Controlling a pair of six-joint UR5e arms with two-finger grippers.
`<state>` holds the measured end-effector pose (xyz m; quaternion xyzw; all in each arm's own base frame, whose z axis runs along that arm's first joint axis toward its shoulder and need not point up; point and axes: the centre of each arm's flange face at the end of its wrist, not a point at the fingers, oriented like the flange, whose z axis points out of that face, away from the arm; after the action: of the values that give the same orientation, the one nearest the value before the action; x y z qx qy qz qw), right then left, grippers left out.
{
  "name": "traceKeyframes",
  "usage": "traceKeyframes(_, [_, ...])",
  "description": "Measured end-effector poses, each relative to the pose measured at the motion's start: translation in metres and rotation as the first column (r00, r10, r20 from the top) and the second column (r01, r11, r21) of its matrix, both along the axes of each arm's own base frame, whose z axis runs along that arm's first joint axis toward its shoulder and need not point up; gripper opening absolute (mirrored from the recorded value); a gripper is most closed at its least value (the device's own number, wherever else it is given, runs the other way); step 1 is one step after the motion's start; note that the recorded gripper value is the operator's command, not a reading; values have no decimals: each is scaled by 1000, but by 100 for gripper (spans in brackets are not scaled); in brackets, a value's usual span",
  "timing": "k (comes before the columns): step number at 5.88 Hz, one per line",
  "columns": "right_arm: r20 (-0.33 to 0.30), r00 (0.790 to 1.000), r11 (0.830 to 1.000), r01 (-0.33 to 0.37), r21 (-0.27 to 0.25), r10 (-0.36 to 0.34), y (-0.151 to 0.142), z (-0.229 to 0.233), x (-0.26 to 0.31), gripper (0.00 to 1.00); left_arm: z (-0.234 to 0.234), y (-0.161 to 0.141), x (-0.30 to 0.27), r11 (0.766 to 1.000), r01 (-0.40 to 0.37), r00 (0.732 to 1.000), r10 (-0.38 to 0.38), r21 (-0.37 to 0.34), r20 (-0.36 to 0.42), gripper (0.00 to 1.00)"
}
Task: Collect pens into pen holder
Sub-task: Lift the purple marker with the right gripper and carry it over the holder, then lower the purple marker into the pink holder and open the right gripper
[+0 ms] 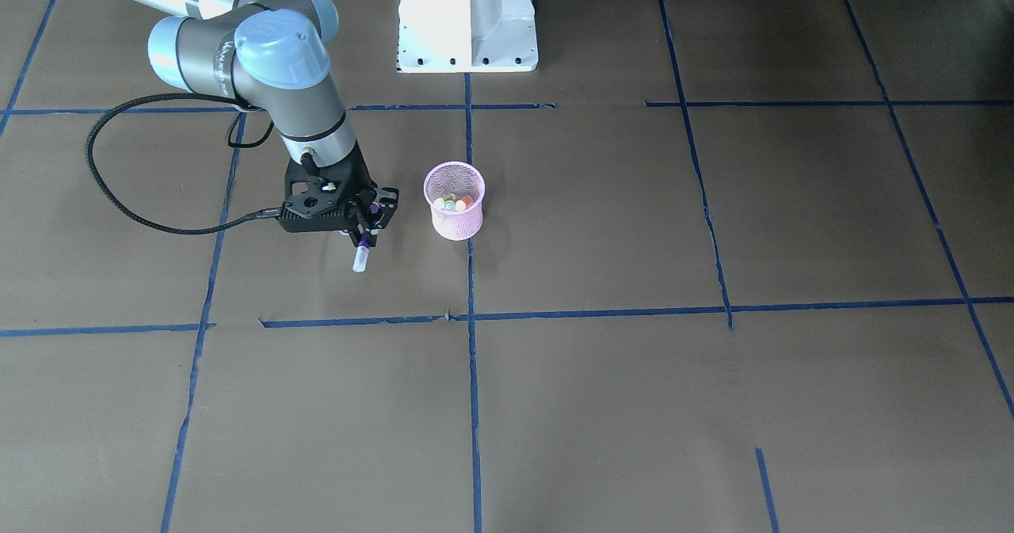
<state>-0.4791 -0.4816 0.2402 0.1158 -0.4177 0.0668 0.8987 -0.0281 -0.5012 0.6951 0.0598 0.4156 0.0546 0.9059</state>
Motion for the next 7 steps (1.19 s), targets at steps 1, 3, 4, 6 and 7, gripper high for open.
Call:
traceKeyframes(1, [25,999,996,-50,73,48,0,-30,8,0,1,1,0,1000,-1,1000,1,-9,16,100])
traceKeyframes(3, [45,987,951,-161,264,155,8,-75,40,0,0,0,0,1000,0,1000,0,-17,28,100])
traceKeyframes(4, [37,978,913,-204,354,205,16,-82,42,0,-5,-1,0,1000,0,1000,0,-23,30,100])
traceKeyframes(6, [103,957,846,-289,447,273,60,-102,13,0,-16,0,0,1000,0,1000,1,-30,31,100])
traceKeyframes(7, [121,956,841,-294,455,269,87,-104,-8,0,-16,1,0,999,-1,999,2,-32,32,100])
